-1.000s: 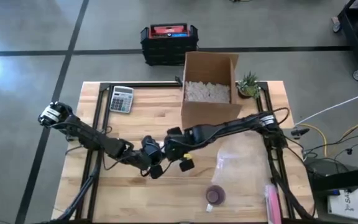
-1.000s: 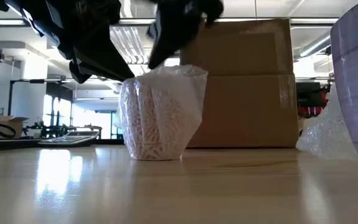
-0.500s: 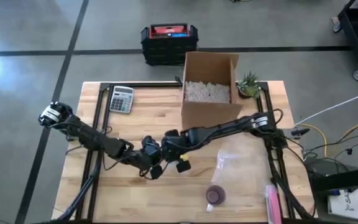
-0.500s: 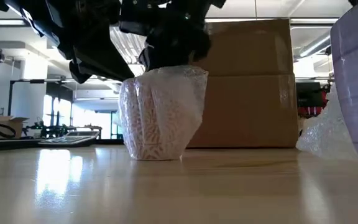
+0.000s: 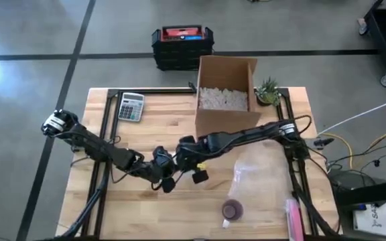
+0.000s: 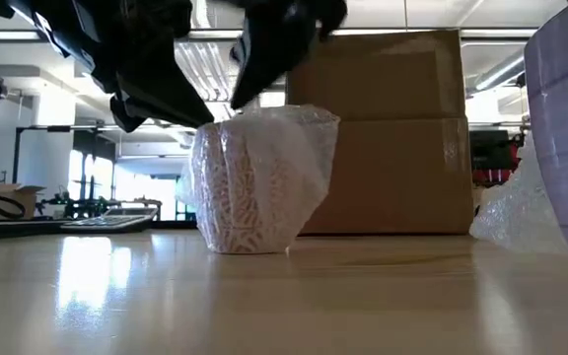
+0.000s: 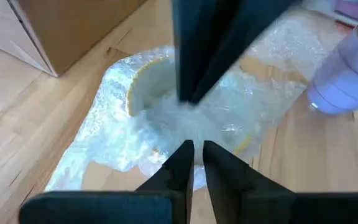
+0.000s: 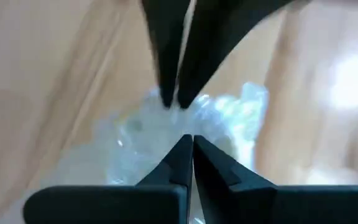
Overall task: Wrap mug
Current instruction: Wrap the orange patterned mug with the left transparent bubble wrap
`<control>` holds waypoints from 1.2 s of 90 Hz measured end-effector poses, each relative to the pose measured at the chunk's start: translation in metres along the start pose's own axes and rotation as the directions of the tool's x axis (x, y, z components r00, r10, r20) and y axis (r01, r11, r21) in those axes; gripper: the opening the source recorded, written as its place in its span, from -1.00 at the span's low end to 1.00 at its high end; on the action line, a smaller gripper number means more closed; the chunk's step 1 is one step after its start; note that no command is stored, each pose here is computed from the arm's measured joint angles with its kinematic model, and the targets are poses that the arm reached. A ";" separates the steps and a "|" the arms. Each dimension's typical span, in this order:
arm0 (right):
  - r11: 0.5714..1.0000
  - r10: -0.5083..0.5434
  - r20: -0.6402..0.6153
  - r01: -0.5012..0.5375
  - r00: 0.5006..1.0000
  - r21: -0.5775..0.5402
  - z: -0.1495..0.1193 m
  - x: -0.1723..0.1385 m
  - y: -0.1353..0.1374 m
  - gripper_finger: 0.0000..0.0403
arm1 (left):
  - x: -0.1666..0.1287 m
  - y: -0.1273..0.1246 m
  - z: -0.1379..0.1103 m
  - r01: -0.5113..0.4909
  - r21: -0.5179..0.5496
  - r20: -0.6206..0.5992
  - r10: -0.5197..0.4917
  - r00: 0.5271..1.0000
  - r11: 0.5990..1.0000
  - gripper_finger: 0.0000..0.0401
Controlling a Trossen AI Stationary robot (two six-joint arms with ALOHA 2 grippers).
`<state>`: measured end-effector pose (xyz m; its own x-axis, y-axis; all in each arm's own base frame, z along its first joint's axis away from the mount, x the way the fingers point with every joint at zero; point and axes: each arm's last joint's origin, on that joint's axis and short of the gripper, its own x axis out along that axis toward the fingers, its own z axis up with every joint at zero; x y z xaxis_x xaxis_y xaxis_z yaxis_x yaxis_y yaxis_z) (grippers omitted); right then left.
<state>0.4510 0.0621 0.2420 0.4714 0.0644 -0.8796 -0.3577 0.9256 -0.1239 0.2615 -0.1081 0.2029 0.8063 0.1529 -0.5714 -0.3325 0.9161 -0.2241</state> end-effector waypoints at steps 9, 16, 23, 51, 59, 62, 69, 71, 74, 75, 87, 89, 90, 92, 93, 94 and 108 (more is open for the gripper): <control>1.000 -0.006 0.018 0.006 1.000 0.002 0.002 -0.008 -0.001 -1.00 | 0.000 0.000 0.000 0.001 0.000 0.000 -0.001 1.000 1.000 -0.89; 1.000 -0.006 0.016 0.006 1.000 0.003 0.000 -0.006 -0.002 -1.00 | 0.000 0.000 0.000 0.001 0.000 -0.001 -0.001 1.000 1.000 -0.89; 1.000 -0.003 0.001 0.002 1.000 0.005 -0.004 0.003 -0.001 -1.00 | 0.000 0.000 0.000 0.001 0.000 0.000 -0.001 1.000 1.000 -0.89; 0.999 0.030 -0.114 -0.028 0.993 0.022 -0.024 0.064 0.005 -1.00 | 0.000 0.000 0.000 0.006 -0.002 0.000 -0.006 1.000 1.000 -0.89; 0.999 0.031 -0.120 -0.029 0.992 0.022 -0.025 0.067 0.005 -1.00 | 0.000 0.000 0.000 0.007 -0.002 -0.001 -0.007 1.000 1.000 -0.89; 0.999 0.032 -0.121 -0.029 0.992 0.022 -0.025 0.066 0.005 -1.00 | 0.000 0.000 0.000 0.009 -0.002 -0.001 -0.009 1.000 1.000 -0.89; 0.999 0.030 -0.116 -0.028 0.993 0.022 -0.023 0.057 0.004 -1.00 | 0.000 0.000 0.000 0.009 -0.003 -0.001 -0.009 1.000 1.000 -0.89; 0.999 0.030 -0.113 -0.027 0.993 0.021 -0.022 0.053 0.004 -1.00 | 0.000 0.000 0.000 0.010 -0.003 0.000 -0.010 1.000 1.000 -0.89; 0.999 0.028 -0.108 -0.026 0.994 0.020 -0.020 0.046 0.004 -1.00 | 0.000 -0.001 0.000 0.010 -0.004 0.000 -0.010 1.000 1.000 -0.89; 0.999 0.027 -0.104 -0.025 0.994 0.020 -0.020 0.044 0.004 -1.00 | 0.000 -0.001 0.000 0.010 -0.004 0.000 -0.010 1.000 1.000 -0.89; 1.000 0.000 -0.010 0.000 1.000 0.020 -0.008 0.007 0.000 -1.00 | 0.000 -0.001 0.000 0.011 -0.003 -0.001 -0.011 1.000 1.000 -0.89; 1.000 -0.003 0.003 0.003 1.000 0.020 -0.006 0.002 0.000 -1.00 | 0.000 -0.001 0.000 0.011 -0.003 -0.001 -0.011 1.000 1.000 -0.89; 1.000 -0.005 0.007 0.004 1.000 0.021 -0.006 0.000 -0.001 -1.00 | 0.000 -0.001 0.000 0.011 -0.003 -0.001 -0.011 1.000 1.000 -0.89; 1.000 -0.006 0.013 0.006 1.000 0.021 -0.006 -0.002 -0.001 -1.00 | 0.000 -0.001 0.000 0.011 -0.004 -0.001 -0.011 1.000 1.000 -0.89; 1.000 -0.007 0.014 0.007 1.000 0.022 -0.005 -0.003 -0.001 -1.00 | 0.000 -0.001 0.000 0.011 -0.003 -0.001 -0.011 1.000 1.000 -0.89; 1.000 -0.008 0.015 0.007 1.000 0.022 -0.006 -0.003 -0.001 -1.00 | 0.000 -0.001 0.000 0.011 -0.003 -0.001 -0.011 1.000 1.000 -0.89; 0.999 -0.006 0.011 0.005 1.000 0.033 -0.007 0.006 -0.001 -1.00 | 0.000 -0.001 0.000 0.011 -0.003 -0.001 -0.011 1.000 1.000 -0.89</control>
<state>0.4491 0.0589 0.2335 0.4821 0.0634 -0.8738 -0.3285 0.9377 -0.1132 0.2618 -0.1085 0.2034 0.8096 0.1423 -0.5695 -0.3251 0.9165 -0.2331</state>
